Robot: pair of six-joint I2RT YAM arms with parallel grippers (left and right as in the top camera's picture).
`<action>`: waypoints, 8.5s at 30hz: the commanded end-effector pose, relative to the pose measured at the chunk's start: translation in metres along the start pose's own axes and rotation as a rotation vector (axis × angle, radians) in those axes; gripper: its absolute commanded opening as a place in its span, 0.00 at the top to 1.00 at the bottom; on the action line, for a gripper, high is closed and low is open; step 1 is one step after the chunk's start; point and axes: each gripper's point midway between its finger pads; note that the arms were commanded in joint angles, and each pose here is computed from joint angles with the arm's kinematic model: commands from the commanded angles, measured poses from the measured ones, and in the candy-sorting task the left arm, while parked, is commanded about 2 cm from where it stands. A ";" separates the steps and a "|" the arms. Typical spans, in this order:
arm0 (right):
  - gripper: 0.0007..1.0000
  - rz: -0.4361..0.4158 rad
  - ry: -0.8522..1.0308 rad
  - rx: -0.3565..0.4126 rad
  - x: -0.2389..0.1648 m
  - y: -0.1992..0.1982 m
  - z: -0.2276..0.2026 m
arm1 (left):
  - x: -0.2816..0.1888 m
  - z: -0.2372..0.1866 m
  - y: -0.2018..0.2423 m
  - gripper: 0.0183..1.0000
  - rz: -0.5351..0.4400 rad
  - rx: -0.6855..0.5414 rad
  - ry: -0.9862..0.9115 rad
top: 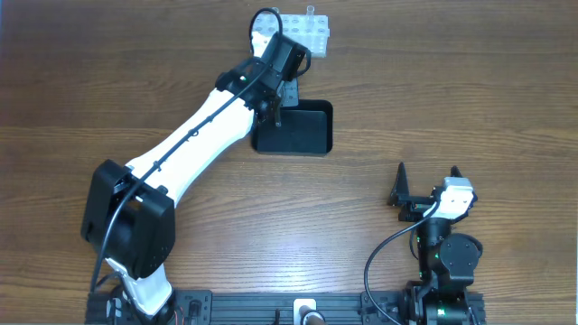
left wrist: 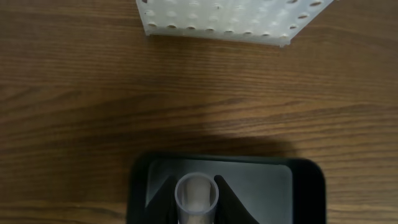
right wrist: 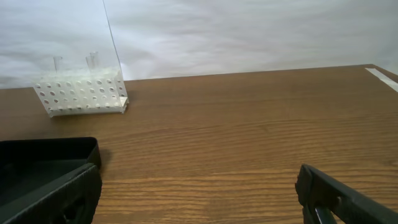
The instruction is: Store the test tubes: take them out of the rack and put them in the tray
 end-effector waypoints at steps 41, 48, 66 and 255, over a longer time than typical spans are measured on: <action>0.01 0.011 -0.002 0.009 0.000 0.002 -0.001 | 0.073 -0.037 0.021 0.98 0.087 0.170 0.173; 0.01 0.011 -0.002 0.009 0.000 0.002 -0.001 | 0.073 -0.038 0.022 0.98 0.091 0.173 0.180; 0.01 0.011 -0.002 0.009 0.000 0.002 -0.001 | 0.077 -0.046 0.025 0.98 0.103 0.175 0.207; 0.01 0.011 -0.002 0.009 0.000 0.002 -0.001 | -0.033 0.232 -0.008 0.98 -0.102 -0.008 -0.801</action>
Point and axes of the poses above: each gripper's point midway between its finger pads, its own x axis out along the fingers, its own y axis along the line the jaws close on, z = x × y, and after that the axes turned 5 degrees about -x, right-handed
